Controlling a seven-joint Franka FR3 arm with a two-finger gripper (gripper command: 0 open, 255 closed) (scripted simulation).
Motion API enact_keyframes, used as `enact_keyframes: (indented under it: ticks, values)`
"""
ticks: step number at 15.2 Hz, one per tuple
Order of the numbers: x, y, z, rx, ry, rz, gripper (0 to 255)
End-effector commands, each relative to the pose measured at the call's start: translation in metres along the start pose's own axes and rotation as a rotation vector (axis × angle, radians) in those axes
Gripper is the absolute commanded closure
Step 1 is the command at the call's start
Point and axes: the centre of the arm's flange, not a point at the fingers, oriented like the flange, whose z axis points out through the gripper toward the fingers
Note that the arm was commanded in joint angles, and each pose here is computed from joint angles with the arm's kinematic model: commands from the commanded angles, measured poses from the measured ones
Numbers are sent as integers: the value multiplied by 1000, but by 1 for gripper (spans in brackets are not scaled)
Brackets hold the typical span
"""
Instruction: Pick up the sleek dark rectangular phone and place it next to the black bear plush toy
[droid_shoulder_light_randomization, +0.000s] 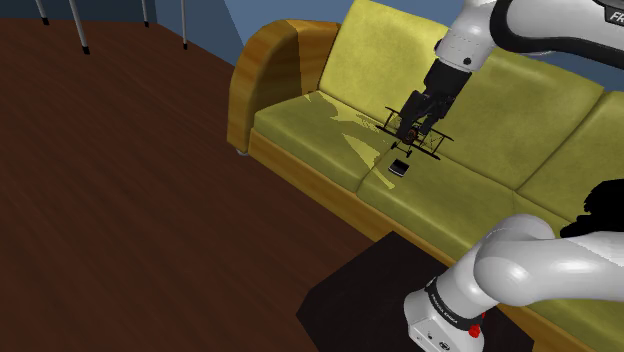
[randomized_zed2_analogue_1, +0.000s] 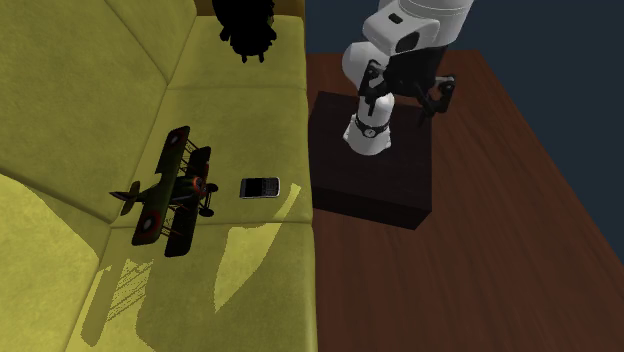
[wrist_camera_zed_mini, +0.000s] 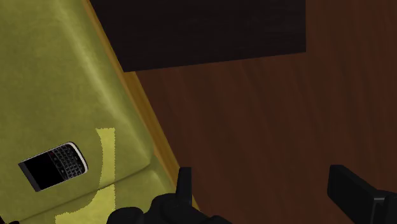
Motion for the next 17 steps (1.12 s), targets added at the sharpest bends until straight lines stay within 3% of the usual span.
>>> enact_keyframes:
  ticks: [1, 17]
  values:
    - [0, 0, 0, 0, 0, 0, 0]
    - [97, 150, 112, 20, -1, 561, 0]
